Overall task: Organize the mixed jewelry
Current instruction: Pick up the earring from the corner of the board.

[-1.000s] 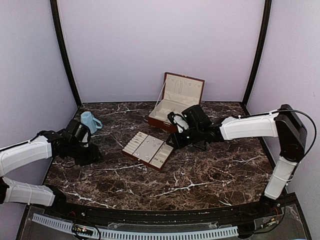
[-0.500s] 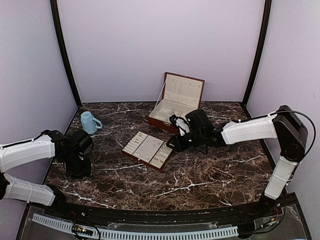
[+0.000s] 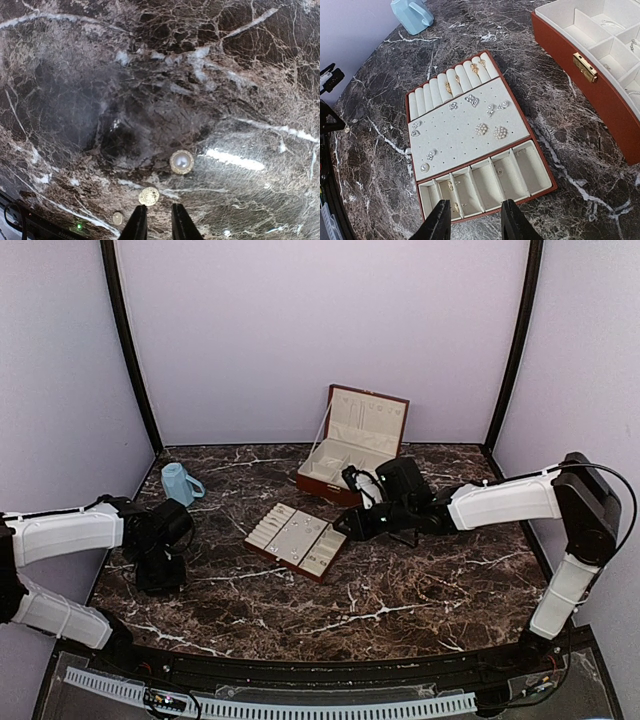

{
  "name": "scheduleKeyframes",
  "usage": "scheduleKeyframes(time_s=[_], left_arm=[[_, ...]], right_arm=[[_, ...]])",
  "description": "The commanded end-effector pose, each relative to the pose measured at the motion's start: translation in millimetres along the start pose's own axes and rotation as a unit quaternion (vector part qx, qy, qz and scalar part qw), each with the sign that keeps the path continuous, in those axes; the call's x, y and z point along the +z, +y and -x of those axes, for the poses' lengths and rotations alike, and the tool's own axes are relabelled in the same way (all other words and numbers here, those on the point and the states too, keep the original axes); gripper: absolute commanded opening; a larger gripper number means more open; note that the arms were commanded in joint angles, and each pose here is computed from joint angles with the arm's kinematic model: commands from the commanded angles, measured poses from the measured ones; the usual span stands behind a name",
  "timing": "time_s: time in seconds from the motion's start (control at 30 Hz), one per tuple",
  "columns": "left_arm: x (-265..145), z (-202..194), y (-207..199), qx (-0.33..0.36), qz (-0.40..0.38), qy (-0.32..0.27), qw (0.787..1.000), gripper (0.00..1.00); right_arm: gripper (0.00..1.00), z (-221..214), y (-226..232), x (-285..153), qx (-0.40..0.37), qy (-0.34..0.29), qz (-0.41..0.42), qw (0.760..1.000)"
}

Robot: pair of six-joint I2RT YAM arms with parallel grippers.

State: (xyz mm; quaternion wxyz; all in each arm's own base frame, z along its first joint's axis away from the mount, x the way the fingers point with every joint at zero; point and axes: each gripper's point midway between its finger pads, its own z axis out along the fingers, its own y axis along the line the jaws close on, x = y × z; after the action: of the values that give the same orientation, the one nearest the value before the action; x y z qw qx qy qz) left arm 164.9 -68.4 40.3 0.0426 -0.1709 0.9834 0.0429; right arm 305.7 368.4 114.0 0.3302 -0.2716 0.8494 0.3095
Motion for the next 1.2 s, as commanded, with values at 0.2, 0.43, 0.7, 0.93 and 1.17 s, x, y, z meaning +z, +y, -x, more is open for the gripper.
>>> scheduleKeyframes(time_s=[0.2,0.43,0.7,0.93,1.17], left_arm=[[5.6,0.3,-2.2,0.006,0.001,-0.001,1.000,0.17],[9.8,-0.4,0.2,0.007,0.016,0.005,1.000,0.17],[11.4,-2.3,5.1,0.002,0.032,0.012,0.999,0.16],[12.6,-5.8,10.0,-0.005,0.044,0.019,0.999,0.15],[15.4,-7.9,10.4,-0.003,0.051,0.028,0.998,0.09]], right_arm=[[0.36,8.9,5.3,-4.2,0.002,-0.019,0.015,1.000],[0.36,6.2,4.8,-4.0,0.004,-0.017,0.015,1.000],[0.36,3.1,3.0,-3.3,0.005,-0.014,0.013,1.000],[0.36,2.0,3.3,-2.3,0.005,-0.012,0.014,1.000],[0.37,1.4,2.4,-2.4,0.004,-0.011,0.012,1.000]])
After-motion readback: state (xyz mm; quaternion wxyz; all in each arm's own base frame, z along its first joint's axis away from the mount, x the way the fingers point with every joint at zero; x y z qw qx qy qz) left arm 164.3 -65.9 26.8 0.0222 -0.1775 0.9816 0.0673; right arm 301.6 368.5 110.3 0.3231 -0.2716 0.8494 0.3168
